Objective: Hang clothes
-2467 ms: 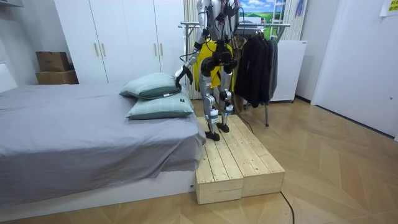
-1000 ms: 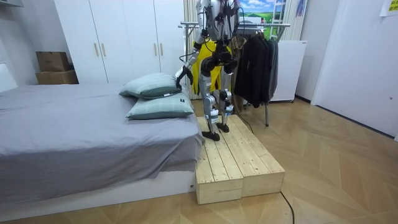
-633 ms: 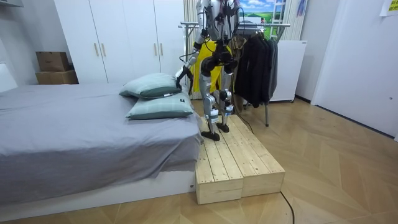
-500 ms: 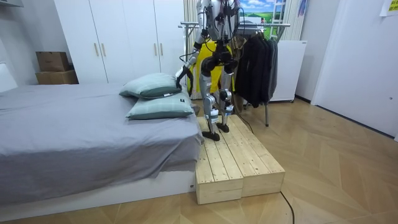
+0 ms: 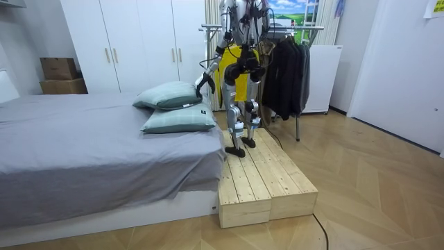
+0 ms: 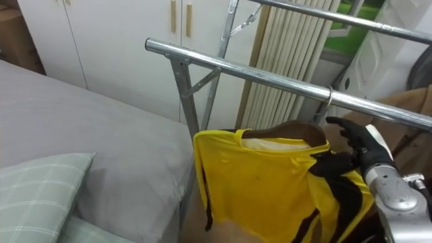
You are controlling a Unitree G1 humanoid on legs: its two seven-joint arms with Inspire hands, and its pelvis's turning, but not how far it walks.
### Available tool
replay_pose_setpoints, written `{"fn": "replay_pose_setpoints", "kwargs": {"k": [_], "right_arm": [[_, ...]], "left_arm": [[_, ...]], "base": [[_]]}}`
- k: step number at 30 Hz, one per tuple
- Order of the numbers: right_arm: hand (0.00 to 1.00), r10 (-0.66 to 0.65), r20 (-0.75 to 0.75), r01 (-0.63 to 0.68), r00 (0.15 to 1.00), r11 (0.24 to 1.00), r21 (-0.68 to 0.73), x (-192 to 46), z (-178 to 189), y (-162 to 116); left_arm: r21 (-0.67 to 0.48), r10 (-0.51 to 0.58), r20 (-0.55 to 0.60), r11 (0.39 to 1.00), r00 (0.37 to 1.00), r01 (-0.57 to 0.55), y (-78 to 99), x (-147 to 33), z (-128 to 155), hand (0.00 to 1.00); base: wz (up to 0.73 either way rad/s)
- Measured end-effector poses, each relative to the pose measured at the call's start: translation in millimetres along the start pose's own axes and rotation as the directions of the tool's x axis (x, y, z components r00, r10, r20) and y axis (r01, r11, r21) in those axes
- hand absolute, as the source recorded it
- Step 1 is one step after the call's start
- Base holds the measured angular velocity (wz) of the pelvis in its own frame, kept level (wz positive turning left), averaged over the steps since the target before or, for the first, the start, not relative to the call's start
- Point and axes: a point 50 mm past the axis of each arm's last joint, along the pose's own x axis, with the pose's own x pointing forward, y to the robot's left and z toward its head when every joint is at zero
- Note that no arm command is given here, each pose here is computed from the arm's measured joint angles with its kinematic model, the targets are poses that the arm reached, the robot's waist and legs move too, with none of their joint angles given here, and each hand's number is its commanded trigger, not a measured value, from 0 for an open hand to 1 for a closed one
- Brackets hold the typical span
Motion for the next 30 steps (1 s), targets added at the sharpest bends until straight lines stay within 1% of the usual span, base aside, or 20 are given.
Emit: {"fn": "replay_pose_setpoints", "kwargs": {"k": [2,5,6,9,12,16,24,27,30], "right_arm": [[0.0,-0.008,0.012,0.008,1.0,1.0,0.008,-3.1,0.0,-2.0],[0.0,-0.03,0.027,0.027,0.999,0.997,0.075,-7.2,-1.0,-7.5],[0.0,-0.046,0.022,0.043,0.999,0.992,0.117,-11.7,-6.8,-10.8],[0.0,-0.078,-0.021,0.081,0.997,0.982,0.168,-20.3,-23.3,-15.0],[0.0,-0.078,-0.049,0.085,0.996,0.979,0.183,-25.7,-33.4,-14.8],[0.0,-0.078,-0.052,0.085,0.996,0.983,0.164,-35.6,-40.0,-13.8],[0.0,-0.054,-0.124,0.077,0.991,0.979,0.187,-57.6,-68.9,-0.2],[0.0,-0.057,-0.126,0.079,0.99,0.982,0.171,-70.8,-74.7,1.5],[0.0,-0.053,-0.158,0.086,0.986,0.974,0.209,-85.5,-89.1,13.1]], "left_arm": [[0.0,0.001,0.0,1.0,1.0,-0.001,0.1,0.0,0.0,0.0],[-0.009,0.009,-0.006,1.0,1.0,-0.009,2.1,0.6,-0.8,0.0],[-0.013,0.011,-0.01,1.0,1.0,-0.011,2.6,0.8,-1.5,0.0],[-0.016,0.012,-0.012,1.0,1.0,-0.012,3.0,0.9,-1.9,0.0],[-0.018,0.013,-0.016,1.0,1.0,-0.013,3.0,0.6,-3.1,0.0],[-0.024,0.017,-0.021,1.0,1.0,-0.017,4.0,0.9,-3.9,0.0],[-0.03,0.013,-0.038,0.999,0.999,-0.015,2.8,0.7,-7.5,0.0],[-0.027,0.004,-0.039,1.0,0.999,-0.005,-0.1,-0.4,-9.9,0.0],[-0.025,0.0,-0.047,1.0,0.999,-0.001,-1.2,-1.7,-13.5,0.0]], "base": [[0.0],[-0.01],[0.08],[0.03],[-0.06],[-0.1],[-0.07],[-0.01],[-0.04]]}}
